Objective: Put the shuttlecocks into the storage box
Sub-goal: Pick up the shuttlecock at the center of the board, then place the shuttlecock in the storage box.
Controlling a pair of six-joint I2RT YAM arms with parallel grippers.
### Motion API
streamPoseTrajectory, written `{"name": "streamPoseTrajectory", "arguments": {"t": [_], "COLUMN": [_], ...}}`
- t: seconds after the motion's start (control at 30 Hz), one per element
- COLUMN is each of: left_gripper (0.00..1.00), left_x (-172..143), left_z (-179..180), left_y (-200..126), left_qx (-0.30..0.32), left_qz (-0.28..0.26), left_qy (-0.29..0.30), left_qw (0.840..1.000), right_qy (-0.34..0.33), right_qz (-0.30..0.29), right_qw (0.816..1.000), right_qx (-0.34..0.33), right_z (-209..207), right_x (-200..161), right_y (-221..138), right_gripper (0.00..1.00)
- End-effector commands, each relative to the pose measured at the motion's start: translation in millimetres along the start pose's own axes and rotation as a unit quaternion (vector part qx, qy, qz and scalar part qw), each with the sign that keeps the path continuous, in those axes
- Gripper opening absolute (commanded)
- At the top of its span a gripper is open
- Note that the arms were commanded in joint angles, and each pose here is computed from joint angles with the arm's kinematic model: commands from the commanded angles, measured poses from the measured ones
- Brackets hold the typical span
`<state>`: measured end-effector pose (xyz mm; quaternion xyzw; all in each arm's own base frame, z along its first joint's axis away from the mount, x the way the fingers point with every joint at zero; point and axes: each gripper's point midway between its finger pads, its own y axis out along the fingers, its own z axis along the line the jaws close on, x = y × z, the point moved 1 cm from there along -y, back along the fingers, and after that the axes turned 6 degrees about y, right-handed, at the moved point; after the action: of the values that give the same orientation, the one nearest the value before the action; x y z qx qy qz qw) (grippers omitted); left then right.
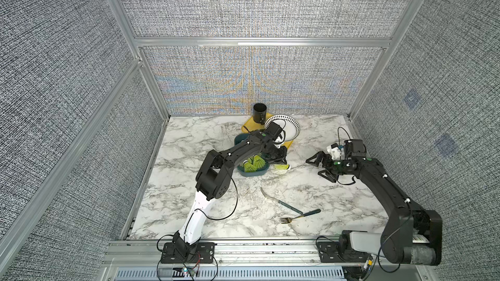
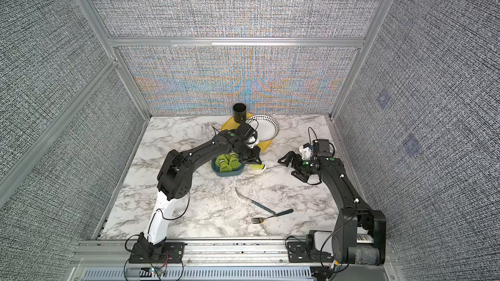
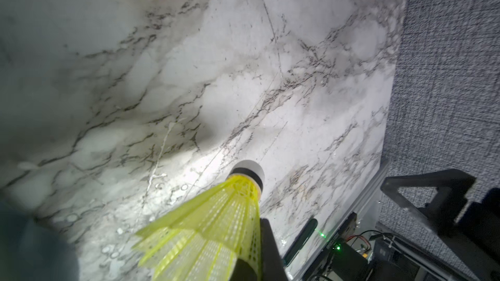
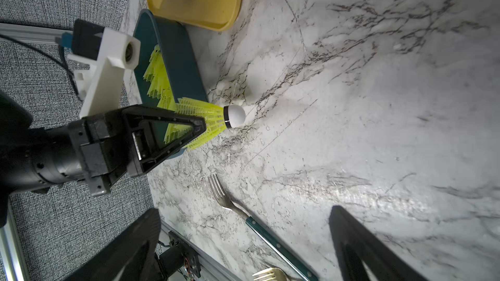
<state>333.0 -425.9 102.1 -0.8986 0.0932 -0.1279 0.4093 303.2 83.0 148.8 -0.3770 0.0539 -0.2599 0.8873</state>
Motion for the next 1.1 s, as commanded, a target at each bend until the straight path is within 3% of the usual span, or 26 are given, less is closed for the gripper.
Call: {"name": "streamPoseTrajectory", "arguments": {"t": [0.0,0.2,0.33,0.43,0.5,0.6,0.7,0.83,1.07], "left_gripper": [0.02,0.02,0.02,0.02,0.02,0.02,0.02,0.02,0.02], "left_x": [11.3,-3.6,-18.0,-36.2,-54.6,-73.2,-88.3,-97.0,-82.1], "left_z": [-17.6,-18.7,-6.8,12.0,28.1,39.5,43.5,41.3,48.4], "left_y": [-16.4,-57.2,-82.1,-107.8,-126.1,-154.5,-168.3,-161.7,-147.5], "left_qx": [-0.034,-0.028,-0.019,0.009,0.042,0.077,0.099,0.098,0.107], "left_qz": [-0.053,-0.11,-0.154,-0.194,-0.213,-0.238,-0.237,-0.211,-0.216], "left_qy": [-0.043,-0.13,-0.227,-0.335,-0.42,-0.5,-0.558,-0.611,-0.63], "left_qw": [0.997,0.985,0.961,0.922,0.881,0.829,0.789,0.757,0.738], "right_qy": [-0.014,-0.043,-0.065,-0.077,-0.084,-0.093,-0.102,-0.109,-0.119], "right_qz": [-0.009,-0.018,-0.014,-0.009,-0.005,0.004,0.011,0.018,0.027], "right_qw": [1.0,0.999,0.998,0.997,0.996,0.996,0.995,0.994,0.992], "right_qx": [-0.013,0.0,-0.002,-0.005,-0.006,-0.007,-0.009,-0.011,-0.018], "right_z": [5.7,32.7,46.4,52.8,56.3,60.3,63.4,65.7,66.7], "right_x": [1.1,1.0,-0.5,-3.1,-4.6,-7.8,-10.0,-10.9,-12.0], "right_y": [-4.6,-6.5,-2.5,1.7,5.1,10.5,15.6,19.6,25.9], "right_gripper": [0.99,0.99,0.99,0.99,0.99,0.99,0.99,0.99,0.99]}}
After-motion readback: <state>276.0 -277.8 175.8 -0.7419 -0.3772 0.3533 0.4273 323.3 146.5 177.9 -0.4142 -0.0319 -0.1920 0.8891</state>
